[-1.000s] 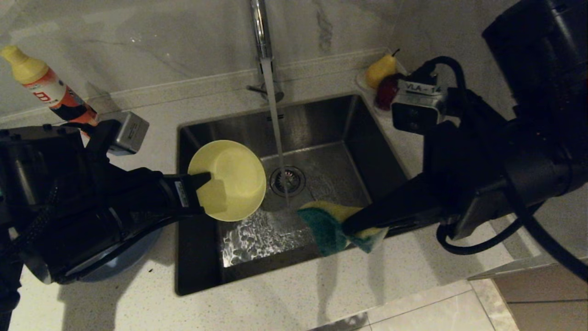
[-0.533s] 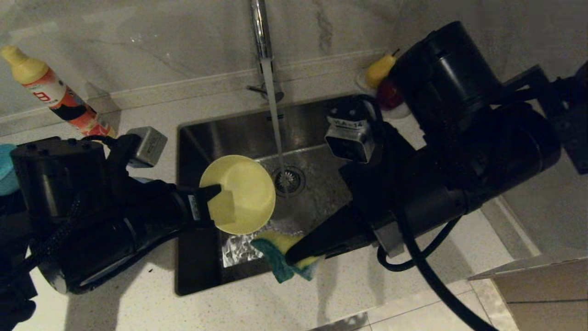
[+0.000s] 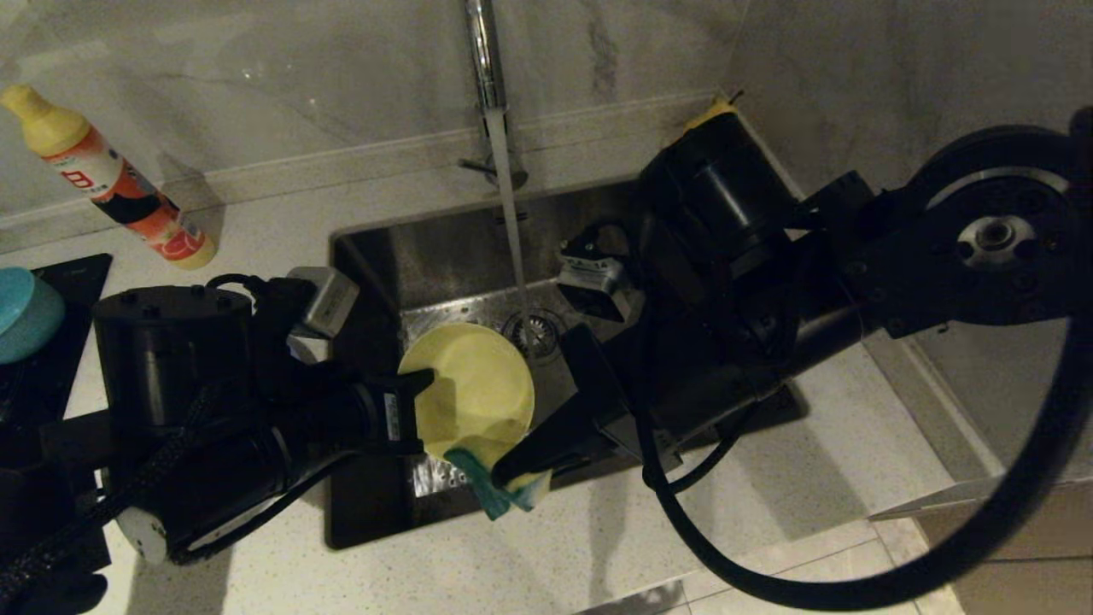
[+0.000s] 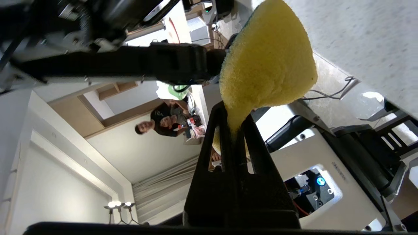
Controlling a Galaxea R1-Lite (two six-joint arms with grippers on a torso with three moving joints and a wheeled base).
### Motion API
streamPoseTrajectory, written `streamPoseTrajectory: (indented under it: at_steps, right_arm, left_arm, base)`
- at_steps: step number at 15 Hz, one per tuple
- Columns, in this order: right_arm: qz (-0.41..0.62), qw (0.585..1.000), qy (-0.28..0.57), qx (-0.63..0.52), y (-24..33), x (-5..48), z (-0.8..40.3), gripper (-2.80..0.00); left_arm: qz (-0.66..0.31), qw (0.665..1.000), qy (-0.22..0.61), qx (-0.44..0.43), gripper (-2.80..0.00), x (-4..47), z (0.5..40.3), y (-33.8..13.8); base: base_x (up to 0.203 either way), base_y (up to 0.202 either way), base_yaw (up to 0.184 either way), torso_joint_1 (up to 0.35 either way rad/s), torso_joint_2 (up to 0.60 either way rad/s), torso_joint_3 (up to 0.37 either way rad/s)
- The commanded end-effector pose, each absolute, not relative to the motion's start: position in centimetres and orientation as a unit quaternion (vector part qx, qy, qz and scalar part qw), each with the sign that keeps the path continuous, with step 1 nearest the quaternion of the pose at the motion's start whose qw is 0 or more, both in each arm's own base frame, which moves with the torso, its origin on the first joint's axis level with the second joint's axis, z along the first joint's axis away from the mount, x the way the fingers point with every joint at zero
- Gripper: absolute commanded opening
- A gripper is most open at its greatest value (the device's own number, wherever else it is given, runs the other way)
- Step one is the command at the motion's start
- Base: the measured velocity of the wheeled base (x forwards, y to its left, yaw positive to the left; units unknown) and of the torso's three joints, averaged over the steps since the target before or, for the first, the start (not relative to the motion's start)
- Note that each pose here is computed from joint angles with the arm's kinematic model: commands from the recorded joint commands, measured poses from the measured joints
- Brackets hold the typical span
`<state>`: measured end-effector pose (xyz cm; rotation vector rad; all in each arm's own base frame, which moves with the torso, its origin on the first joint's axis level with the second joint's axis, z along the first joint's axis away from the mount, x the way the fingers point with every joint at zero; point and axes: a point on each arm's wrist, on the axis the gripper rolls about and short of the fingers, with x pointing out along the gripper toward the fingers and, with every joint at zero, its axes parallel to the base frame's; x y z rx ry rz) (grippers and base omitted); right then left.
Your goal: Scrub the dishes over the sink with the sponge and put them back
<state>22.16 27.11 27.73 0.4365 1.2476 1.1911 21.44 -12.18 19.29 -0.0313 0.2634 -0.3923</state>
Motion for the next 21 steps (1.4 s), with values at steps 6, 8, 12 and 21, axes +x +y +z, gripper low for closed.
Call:
streamPoseTrajectory:
  at_steps: [6,8,12,21]
  right_arm:
    - [0.492,0.649,0.546,0.198,28.1,25.0,26.2,-2.8]
    - [0.49,0.66,0.534,0.199,28.4,25.3,26.6,-2.8]
    - [0.49,0.683,0.503,0.203,29.1,25.9,27.1,-2.8]
    - [0.451,0.724,0.478,0.21,30.1,27.3,25.8,-2.8]
  left_arm:
    - [-0.214,0.969,0.112,0.043,-2.8,19.9,18.6,-12.2]
    - [-0.229,0.966,0.098,0.067,-2.8,19.5,18.2,-12.7]
    - [-0.228,0.966,0.103,0.066,-2.8,19.4,17.9,-12.8]
    - [-0.229,0.965,0.108,0.068,-2.8,18.7,17.5,-12.4]
  base:
    - [0.0,0.0,0.0,0.0,0.0,0.0]
    - [0.0,0.0,0.0,0.0,0.0,0.0]
    - [0.0,0.0,0.0,0.0,0.0,0.0]
    - [0.0,0.0,0.0,0.0,0.0,0.0]
